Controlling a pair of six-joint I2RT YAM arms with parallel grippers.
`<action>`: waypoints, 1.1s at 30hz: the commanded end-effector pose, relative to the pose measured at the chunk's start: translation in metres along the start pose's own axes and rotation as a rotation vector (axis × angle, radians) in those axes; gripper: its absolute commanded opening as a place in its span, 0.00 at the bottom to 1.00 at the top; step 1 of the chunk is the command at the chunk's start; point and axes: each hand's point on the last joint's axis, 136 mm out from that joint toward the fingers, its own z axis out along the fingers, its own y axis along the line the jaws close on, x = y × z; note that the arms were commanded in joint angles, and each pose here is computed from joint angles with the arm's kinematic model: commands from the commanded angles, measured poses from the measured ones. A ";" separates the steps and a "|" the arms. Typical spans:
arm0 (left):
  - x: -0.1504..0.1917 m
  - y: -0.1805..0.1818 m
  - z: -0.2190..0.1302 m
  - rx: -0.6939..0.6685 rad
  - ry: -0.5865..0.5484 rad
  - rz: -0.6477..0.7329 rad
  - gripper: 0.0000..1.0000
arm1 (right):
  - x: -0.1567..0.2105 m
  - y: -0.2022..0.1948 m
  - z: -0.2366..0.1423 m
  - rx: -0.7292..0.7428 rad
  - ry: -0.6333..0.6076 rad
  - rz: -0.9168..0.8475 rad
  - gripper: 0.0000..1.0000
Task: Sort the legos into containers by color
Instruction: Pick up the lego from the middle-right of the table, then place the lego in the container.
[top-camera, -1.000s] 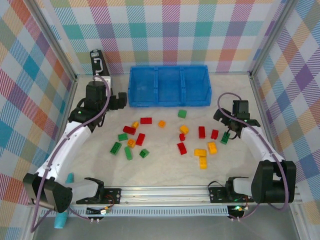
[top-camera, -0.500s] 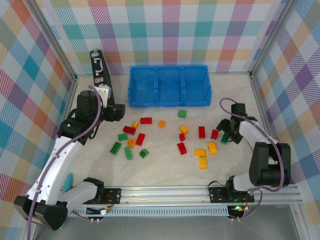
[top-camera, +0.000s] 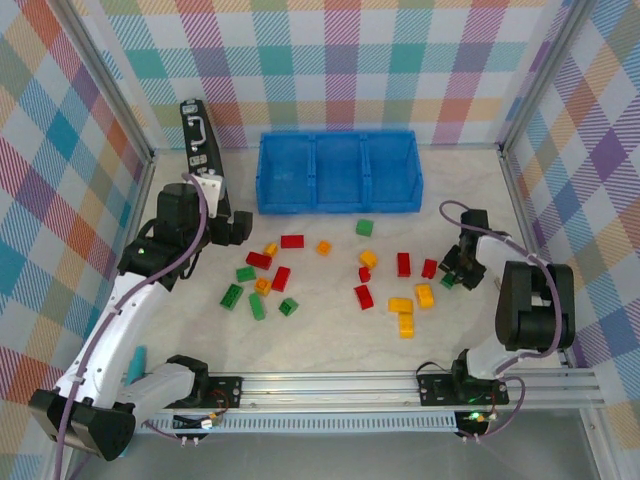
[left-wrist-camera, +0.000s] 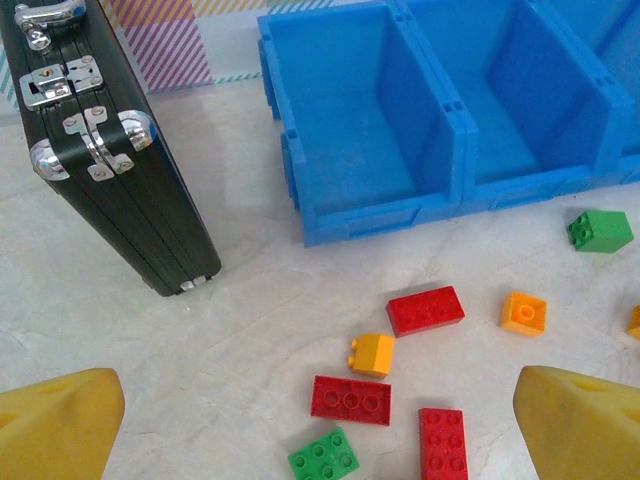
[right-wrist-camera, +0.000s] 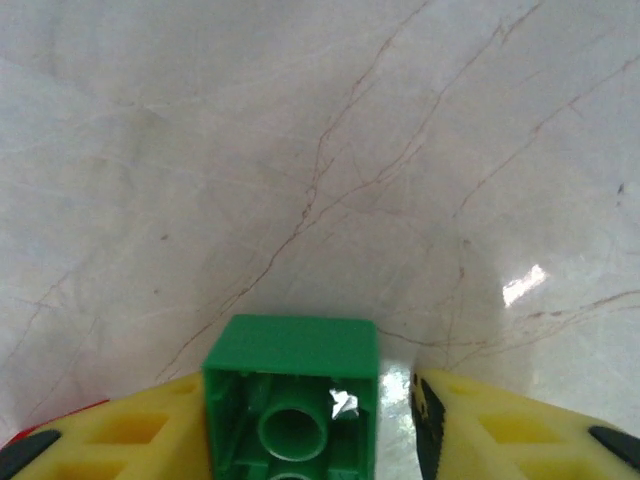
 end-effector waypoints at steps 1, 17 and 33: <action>-0.003 0.000 0.001 -0.005 -0.005 0.027 1.00 | -0.007 0.005 0.000 -0.008 0.014 0.005 0.43; -0.019 -0.016 -0.005 0.086 -0.039 0.062 1.00 | -0.119 0.129 -0.136 -0.452 -0.350 -0.296 0.23; -0.011 -0.031 0.031 0.192 0.014 0.025 1.00 | -0.119 0.260 -0.132 -0.517 -0.607 -0.738 0.25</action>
